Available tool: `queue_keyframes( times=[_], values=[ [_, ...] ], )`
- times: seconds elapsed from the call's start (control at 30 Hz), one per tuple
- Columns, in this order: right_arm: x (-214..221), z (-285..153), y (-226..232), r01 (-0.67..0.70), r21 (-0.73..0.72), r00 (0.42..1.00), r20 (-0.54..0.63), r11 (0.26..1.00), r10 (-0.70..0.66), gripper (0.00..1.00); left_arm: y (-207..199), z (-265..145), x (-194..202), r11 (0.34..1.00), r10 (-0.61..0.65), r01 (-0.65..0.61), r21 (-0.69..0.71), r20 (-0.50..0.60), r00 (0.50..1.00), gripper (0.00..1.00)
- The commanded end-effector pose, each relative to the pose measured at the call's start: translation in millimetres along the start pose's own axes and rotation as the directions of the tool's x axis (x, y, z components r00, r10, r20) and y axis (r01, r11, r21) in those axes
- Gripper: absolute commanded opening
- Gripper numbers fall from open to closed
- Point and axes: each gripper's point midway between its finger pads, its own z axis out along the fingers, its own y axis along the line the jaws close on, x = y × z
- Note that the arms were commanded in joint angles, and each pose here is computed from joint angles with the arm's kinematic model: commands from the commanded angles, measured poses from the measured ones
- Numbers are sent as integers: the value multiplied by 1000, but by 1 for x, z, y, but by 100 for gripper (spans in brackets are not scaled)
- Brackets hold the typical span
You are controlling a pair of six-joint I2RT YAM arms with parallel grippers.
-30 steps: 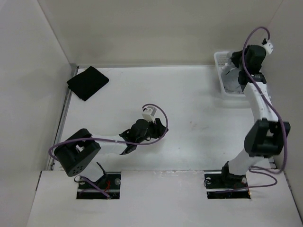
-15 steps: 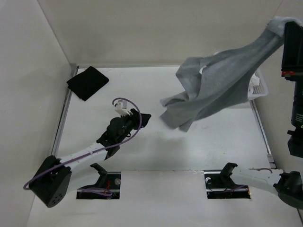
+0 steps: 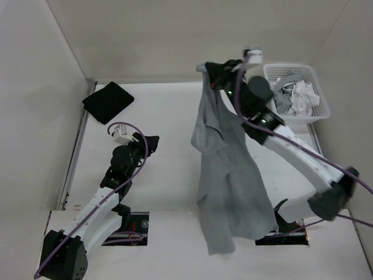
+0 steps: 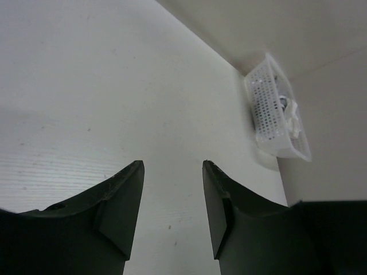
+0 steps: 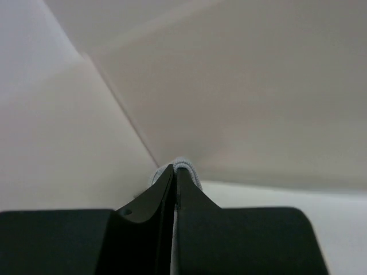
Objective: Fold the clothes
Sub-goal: Move the tank top to the center of the board
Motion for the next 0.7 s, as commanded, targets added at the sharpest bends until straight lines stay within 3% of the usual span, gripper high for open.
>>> queue_keyframes(
  times=[0.0,0.1,0.2,0.23,0.37,0.4,0.53,0.6,0.67],
  values=[
    [108,75,-68,-84,45,982,-167,995,91,4,23,7,16,998,-1,-3,-69,-60,998,42],
    [152,139,-118,-102,74,964,-240,992,117,5,27,11,17,996,14,-19,-89,-61,998,41],
    [162,182,-174,-119,188,959,-234,975,162,9,27,14,16,994,44,-49,-101,-57,997,41],
    [156,189,-191,-127,233,963,-202,964,176,15,27,14,17,993,53,-60,-106,-61,997,41],
    [131,181,-235,-165,344,967,-127,925,219,56,33,15,37,983,107,-125,-134,-134,985,41],
    [130,172,-239,-158,357,966,-136,921,219,58,36,15,44,979,123,-147,-145,-160,979,40],
    [135,120,-239,-129,378,959,-189,917,212,57,56,10,72,939,212,-268,-215,-251,944,39],
    [145,85,-236,-121,384,952,-216,915,216,43,64,10,84,917,239,-315,-243,-296,925,38],
    [159,48,-227,-131,391,939,-245,911,240,22,65,14,96,908,242,-335,-252,-338,910,37]
  ],
)
